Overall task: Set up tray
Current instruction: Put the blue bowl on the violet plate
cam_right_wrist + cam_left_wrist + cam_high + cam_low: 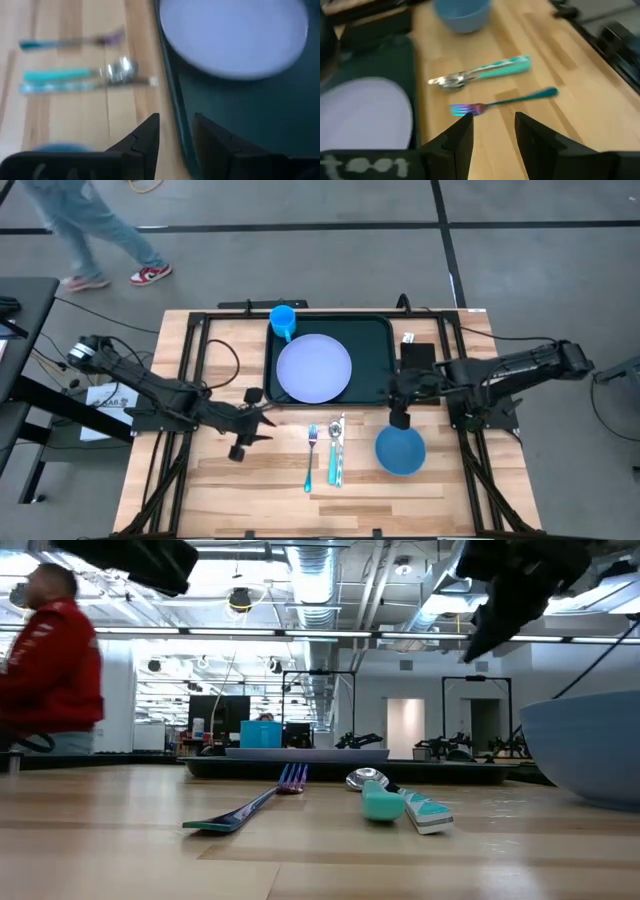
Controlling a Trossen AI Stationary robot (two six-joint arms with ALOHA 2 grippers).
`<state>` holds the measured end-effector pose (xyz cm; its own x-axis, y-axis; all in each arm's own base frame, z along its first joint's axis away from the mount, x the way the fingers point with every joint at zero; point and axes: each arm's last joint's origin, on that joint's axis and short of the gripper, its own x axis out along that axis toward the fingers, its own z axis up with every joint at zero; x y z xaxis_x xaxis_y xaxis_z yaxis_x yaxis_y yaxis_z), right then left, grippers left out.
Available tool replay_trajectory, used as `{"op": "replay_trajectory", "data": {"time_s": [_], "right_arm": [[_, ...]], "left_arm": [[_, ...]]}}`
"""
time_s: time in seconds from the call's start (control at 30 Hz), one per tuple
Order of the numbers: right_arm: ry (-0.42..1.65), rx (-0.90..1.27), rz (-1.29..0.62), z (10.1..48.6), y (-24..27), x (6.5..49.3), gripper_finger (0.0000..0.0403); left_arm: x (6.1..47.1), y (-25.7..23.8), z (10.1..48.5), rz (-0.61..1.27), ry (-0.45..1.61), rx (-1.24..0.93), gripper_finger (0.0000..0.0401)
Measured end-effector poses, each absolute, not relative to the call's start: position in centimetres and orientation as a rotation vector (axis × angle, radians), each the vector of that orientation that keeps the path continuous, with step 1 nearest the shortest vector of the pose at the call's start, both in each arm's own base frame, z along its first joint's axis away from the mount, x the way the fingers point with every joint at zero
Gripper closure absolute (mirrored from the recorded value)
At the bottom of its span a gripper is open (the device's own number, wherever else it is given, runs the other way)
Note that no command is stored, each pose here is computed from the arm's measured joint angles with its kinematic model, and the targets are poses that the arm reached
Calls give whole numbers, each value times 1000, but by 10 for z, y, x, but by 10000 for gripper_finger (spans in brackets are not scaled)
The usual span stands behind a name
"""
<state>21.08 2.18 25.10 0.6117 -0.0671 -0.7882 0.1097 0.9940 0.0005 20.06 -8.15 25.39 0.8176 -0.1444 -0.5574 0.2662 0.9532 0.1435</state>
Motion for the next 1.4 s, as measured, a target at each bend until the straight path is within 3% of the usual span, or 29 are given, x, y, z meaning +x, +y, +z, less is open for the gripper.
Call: {"op": "replay_trajectory", "data": {"time_s": [0.1,0.23,0.57,0.83,1.4], "right_arm": [[1103,132,-94,260,24,210,295],[1244,244,-78,274,27,207,295],[1340,459,-126,265,39,188,295],[1329,514,-161,241,57,193,295],[1456,475,-226,205,76,200,295]], "left_arm": [[193,-73,249,-298,487,267,268],[183,-55,252,-232,348,226,268],[152,-21,273,-56,141,291,268],[126,-7,274,145,171,32,268],[111,-9,269,18,231,13,268]]}}
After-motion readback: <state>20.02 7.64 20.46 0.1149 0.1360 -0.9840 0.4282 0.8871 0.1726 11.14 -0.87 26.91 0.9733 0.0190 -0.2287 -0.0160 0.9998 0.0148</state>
